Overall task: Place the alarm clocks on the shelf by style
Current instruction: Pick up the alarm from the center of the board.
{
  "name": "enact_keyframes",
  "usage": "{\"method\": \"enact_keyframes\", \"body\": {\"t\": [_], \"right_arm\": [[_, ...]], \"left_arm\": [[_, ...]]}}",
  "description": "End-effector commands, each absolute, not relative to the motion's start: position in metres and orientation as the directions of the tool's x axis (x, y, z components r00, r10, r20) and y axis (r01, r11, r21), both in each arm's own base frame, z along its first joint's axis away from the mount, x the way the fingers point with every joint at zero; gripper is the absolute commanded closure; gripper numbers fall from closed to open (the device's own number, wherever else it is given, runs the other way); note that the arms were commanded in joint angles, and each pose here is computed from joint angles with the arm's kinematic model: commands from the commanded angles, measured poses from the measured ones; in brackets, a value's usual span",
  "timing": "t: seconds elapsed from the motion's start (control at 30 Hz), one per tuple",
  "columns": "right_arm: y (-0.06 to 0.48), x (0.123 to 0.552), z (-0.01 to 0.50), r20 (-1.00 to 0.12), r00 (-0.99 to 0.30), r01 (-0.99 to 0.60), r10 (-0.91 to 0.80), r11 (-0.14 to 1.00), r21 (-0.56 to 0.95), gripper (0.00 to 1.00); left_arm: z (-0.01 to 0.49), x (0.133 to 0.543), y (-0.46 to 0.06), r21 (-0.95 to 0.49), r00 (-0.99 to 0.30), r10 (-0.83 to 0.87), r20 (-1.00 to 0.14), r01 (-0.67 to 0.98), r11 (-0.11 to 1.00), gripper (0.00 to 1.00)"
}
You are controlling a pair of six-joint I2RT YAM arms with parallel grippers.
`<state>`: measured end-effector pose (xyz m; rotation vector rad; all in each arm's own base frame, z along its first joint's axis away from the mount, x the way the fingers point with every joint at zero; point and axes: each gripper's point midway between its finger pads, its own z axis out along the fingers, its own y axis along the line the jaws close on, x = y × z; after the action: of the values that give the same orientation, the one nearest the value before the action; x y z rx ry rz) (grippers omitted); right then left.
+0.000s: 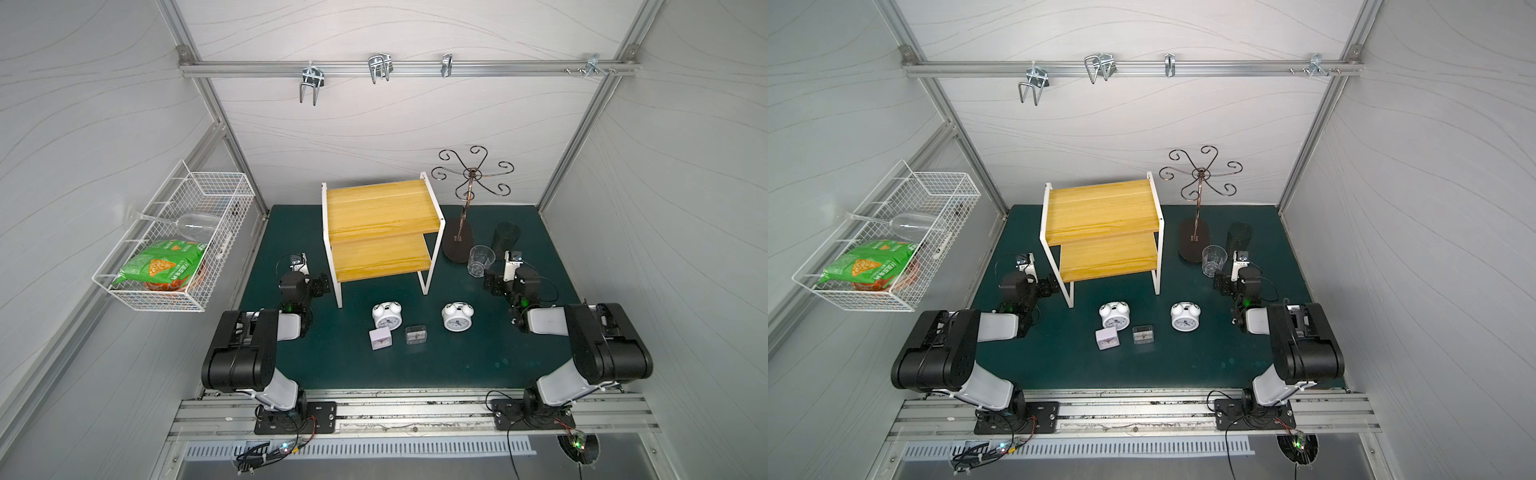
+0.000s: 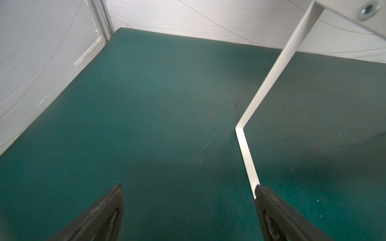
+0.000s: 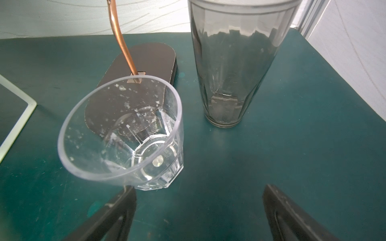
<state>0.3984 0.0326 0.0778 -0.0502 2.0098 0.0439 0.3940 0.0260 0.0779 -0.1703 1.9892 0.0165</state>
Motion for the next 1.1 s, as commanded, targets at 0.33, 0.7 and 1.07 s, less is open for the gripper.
{"method": "enact_keyframes", "body": {"t": [0.33,0.7,1.07], "right_arm": [[0.031,0.4,0.087,-0.917,-0.397,-0.036,-0.019,0.999,-0.005,0.01],[0.051,0.375,0.136,-0.839,-0.542,-0.052,0.057,0.994,0.101,0.01],[0.096,0.301,0.207,-0.808,-0.589,-0.137,0.032,0.981,0.139,0.01]], "left_arm": [[0.093,0.401,0.019,-0.029,-0.363,-0.066,-0.929,-0.106,0.994,0.0],[0.117,0.389,0.002,-0.027,-0.378,-0.026,-0.925,-0.002,1.0,0.0],[0.15,0.355,-0.015,-0.055,-0.46,0.013,-0.888,0.133,0.99,0.01]]}}
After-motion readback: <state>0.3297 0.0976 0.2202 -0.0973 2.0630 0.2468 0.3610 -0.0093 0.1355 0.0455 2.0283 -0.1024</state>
